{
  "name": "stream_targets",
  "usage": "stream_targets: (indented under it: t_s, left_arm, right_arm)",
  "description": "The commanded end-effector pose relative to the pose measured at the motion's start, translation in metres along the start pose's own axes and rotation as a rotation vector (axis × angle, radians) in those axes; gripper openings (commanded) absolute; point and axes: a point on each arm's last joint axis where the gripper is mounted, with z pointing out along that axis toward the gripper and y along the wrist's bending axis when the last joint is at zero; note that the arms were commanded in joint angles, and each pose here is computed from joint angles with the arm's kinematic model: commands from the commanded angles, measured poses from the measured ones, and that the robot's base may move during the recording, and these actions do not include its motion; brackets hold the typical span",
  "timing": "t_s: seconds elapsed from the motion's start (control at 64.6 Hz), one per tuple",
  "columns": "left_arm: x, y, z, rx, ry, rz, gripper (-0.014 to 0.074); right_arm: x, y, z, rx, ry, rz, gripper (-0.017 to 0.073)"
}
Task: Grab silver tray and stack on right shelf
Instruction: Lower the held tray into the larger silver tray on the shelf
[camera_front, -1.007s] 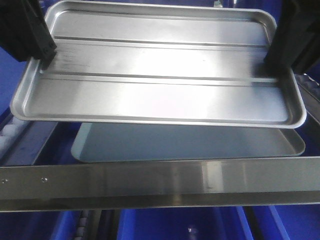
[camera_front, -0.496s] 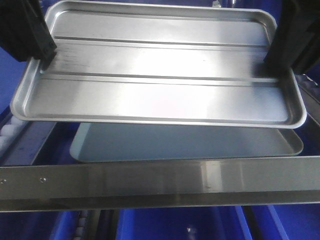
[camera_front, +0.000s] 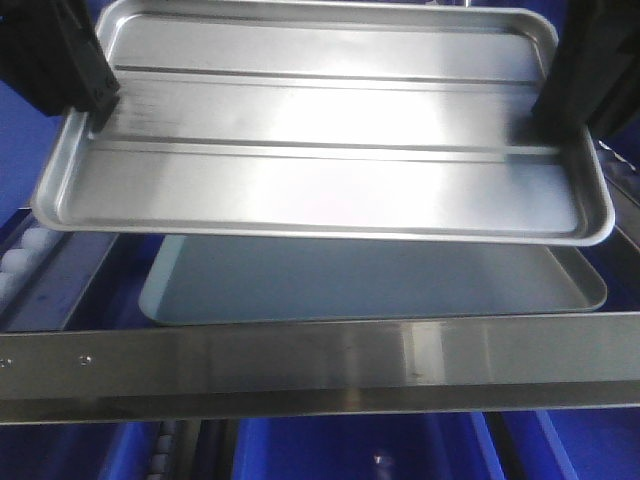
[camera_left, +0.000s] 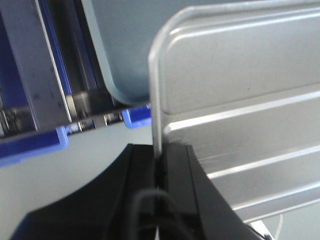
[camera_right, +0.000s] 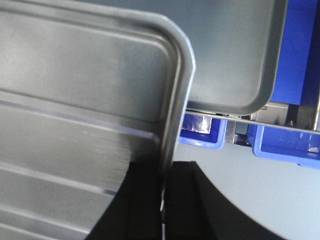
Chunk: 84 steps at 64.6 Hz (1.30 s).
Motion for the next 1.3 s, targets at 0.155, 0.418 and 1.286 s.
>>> stream_targets:
  t_s: [0.155,0.418,1.286]
  left_arm:
    - [-0.029,-0.001,-0.004,0.033,-0.176,0.014,-0.0093]
    - [-0.065,-0.005,0.041,-0.012,-0.131,-0.008,-0.0093]
    - [-0.082,0.006,0.152,-0.124,0.027,-0.003,0.0353]
  right_arm:
    - [-0.042,-0.007,-0.028,0.010,-0.150,0.005,0.0057]
    - [-0.074,-0.032,0.007,0.137,-0.096,-0.040,0.0057]
    - [-0.091,-0.048,0.118,0.197,0.010,-0.086,0.0191]
